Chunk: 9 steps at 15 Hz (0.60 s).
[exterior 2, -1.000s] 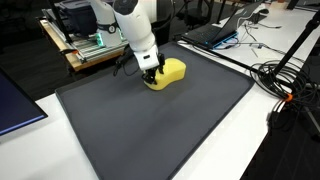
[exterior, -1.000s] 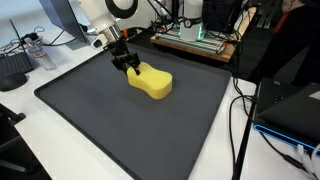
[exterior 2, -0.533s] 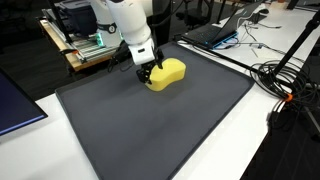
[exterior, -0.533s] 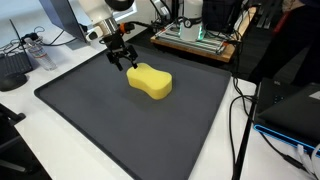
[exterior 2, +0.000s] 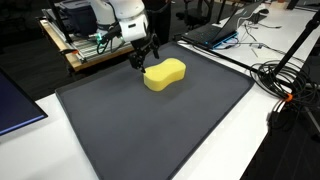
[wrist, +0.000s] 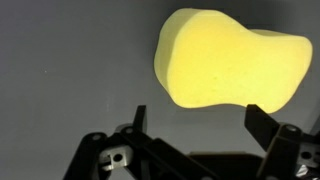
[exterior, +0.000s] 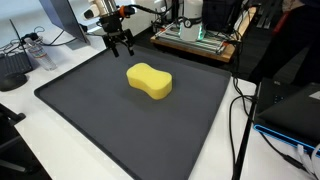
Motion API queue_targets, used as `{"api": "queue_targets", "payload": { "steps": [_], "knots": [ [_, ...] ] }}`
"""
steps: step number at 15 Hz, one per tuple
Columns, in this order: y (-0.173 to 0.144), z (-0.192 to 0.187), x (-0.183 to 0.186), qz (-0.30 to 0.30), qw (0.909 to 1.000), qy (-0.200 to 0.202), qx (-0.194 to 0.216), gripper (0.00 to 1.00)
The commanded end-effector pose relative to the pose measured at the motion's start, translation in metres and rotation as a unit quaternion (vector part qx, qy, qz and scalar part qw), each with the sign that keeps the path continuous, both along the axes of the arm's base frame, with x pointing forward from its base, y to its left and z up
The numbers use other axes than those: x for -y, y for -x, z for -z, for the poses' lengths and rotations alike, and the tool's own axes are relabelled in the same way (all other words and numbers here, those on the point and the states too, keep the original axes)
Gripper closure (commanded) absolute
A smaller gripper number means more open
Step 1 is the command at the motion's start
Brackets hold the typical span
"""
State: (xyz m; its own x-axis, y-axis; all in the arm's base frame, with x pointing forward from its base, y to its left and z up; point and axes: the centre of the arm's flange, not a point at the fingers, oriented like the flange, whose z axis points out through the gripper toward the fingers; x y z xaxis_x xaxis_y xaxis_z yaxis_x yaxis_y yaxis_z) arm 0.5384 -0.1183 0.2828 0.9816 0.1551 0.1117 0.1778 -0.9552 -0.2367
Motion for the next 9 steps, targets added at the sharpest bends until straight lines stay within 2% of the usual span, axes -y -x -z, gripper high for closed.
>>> {"api": "queue_targets", "payload": {
  "steps": [1, 5, 9],
  "knots": [
    [0.023, -0.041, -0.025, 0.022, 0.9993, 0.029, 0.006, 0.00],
    [0.016, -0.067, -0.052, 0.059, 0.9965, 0.059, 0.003, 0.00],
    [0.006, -0.080, -0.078, 0.092, 0.9904, 0.101, -0.019, 0.00]
  ]
}}
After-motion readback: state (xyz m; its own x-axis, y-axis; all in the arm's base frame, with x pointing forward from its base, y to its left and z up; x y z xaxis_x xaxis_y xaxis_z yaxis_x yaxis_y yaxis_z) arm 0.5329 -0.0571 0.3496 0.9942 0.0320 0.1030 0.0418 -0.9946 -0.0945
